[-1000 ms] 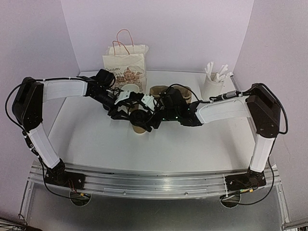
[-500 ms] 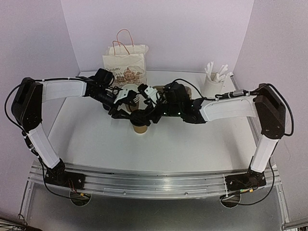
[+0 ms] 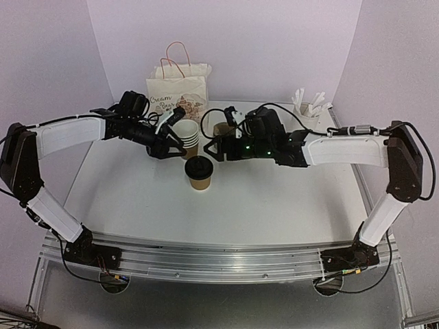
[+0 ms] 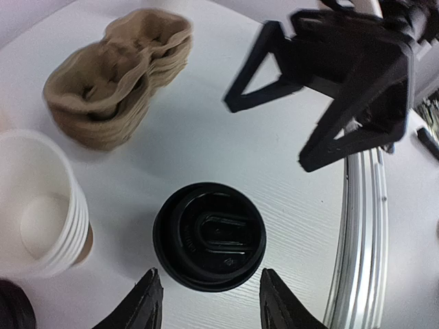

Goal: Pack the takeout coffee

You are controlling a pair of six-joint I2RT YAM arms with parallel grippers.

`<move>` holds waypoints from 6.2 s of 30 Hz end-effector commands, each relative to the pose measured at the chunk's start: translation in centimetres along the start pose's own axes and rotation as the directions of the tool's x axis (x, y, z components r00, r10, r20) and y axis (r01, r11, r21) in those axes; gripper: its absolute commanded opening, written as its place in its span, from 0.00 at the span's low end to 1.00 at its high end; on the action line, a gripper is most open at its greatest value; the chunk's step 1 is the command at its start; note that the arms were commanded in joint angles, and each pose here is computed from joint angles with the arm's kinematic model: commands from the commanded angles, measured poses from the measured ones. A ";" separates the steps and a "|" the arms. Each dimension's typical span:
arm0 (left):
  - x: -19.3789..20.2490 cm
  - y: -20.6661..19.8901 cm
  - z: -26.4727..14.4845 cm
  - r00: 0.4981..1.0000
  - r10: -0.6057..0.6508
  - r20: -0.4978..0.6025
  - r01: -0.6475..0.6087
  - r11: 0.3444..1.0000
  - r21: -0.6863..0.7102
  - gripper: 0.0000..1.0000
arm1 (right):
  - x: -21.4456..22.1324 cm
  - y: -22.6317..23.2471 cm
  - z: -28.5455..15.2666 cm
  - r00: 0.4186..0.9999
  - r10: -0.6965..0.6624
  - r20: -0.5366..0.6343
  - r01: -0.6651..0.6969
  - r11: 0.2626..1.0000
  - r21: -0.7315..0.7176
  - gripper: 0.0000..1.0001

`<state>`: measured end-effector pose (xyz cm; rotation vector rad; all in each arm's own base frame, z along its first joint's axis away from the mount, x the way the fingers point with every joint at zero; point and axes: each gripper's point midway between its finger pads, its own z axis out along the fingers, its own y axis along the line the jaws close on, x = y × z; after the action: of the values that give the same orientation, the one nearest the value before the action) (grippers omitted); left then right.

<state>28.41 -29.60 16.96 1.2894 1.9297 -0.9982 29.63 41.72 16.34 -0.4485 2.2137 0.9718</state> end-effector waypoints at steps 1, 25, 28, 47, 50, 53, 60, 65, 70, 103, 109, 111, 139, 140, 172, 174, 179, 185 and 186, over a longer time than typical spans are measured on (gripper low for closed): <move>0.9 3.0 -0.3 0.909 -0.402 0.115 0.415 0.897 -0.148 0.44 | 1.4 -2.4 -0.8 0.956 0.293 -0.026 -0.290 0.953 0.083 0.77; 4.4 2.1 2.9 0.833 -0.531 0.155 0.535 0.844 0.017 0.34 | 4.9 -2.6 2.8 0.865 0.450 -0.224 -0.453 0.891 0.040 0.35; 4.3 1.9 2.9 0.836 -0.527 0.153 0.529 0.848 0.032 0.34 | 5.3 -2.9 3.0 0.861 0.455 -0.226 -0.456 0.888 0.051 0.34; 7.1 2.5 4.2 0.841 -0.535 0.088 0.539 0.841 -0.043 0.19 | 6.8 -3.2 4.7 0.841 0.463 -0.281 -0.465 0.883 0.061 0.32; 7.8 2.8 4.3 0.838 -0.540 0.071 0.545 0.836 -0.069 0.09 | 6.8 -3.0 4.7 0.841 0.461 -0.284 -0.465 0.883 0.058 0.31; 8.8 2.9 4.6 0.844 -0.535 0.043 0.537 0.839 -0.091 0.02 | 7.2 -2.7 4.8 0.838 0.459 -0.296 -0.464 0.884 0.057 0.31; 10.3 2.2 4.9 0.857 -0.515 -0.013 0.512 0.856 -0.074 0.00 | 8.0 -2.4 5.0 0.830 0.464 -0.309 -0.468 0.881 0.067 0.30; 9.7 1.8 4.7 0.863 -0.506 -0.012 0.505 0.862 -0.046 0.03 | 7.9 -2.4 4.9 0.829 0.469 -0.304 -0.470 0.880 0.074 0.30; 7.9 0.2 4.1 0.873 -0.487 -0.015 0.487 0.871 0.058 0.16 | 7.5 -2.3 4.8 0.837 0.460 -0.296 -0.458 0.885 0.082 0.30; 11.3 -0.7 5.2 0.866 -0.479 -0.143 0.486 0.874 0.013 0.03 | 8.0 -1.0 5.0 0.864 0.382 -0.328 -0.386 0.921 0.054 0.34; 7.5 -0.1 3.7 0.901 -0.428 -0.077 0.430 0.903 0.017 0.15 | 6.1 -0.3 4.5 0.893 0.350 -0.282 -0.357 0.934 0.030 0.34; 6.3 0.3 3.0 0.920 -0.387 -0.056 0.388 0.921 0.009 0.18 | 5.5 -0.1 4.1 0.901 0.343 -0.265 -0.350 0.936 0.024 0.34; 2.3 0.0 1.1 0.986 -0.160 0.047 0.156 0.986 0.065 0.42 | 6.0 -2.5 4.5 0.860 0.333 -0.387 -0.349 0.937 0.033 0.50; 2.2 0.1 1.2 0.985 -0.163 0.051 0.159 0.985 0.070 0.42 | 6.2 -2.5 4.6 0.854 0.339 -0.394 -0.355 0.934 0.034 0.50; 2.1 -0.7 3.1 0.912 0.364 0.190 -0.322 0.921 -0.218 0.96 | 0.9 1.7 2.4 0.979 -0.115 -0.171 0.093 0.987 -0.130 0.63; 2.3 -0.8 3.0 0.906 0.380 0.187 -0.338 0.915 -0.221 0.97 | 0.5 1.7 2.7 0.981 -0.137 -0.139 0.118 0.984 -0.131 0.64; 2.3 -3.2 2.6 0.870 0.438 0.225 -0.417 0.898 -0.138 0.98 | 1.3 1.4 2.9 0.981 -0.114 -0.157 0.093 0.986 -0.136 0.62; 3.2 -5.7 3.5 0.848 0.473 0.240 -0.476 0.878 -0.046 0.99 | 1.2 1.5 2.3 0.986 -0.044 -0.159 0.024 0.992 -0.126 0.57; 2.8 -5.5 3.5 0.852 0.464 0.241 -0.466 0.883 -0.054 0.98 | 1.2 1.4 2.2 0.987 -0.033 -0.159 0.014 0.993 -0.120 0.56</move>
<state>23.57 -31.85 12.55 1.4387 1.4389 -0.8371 28.74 44.48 12.27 -0.6890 2.3490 1.0520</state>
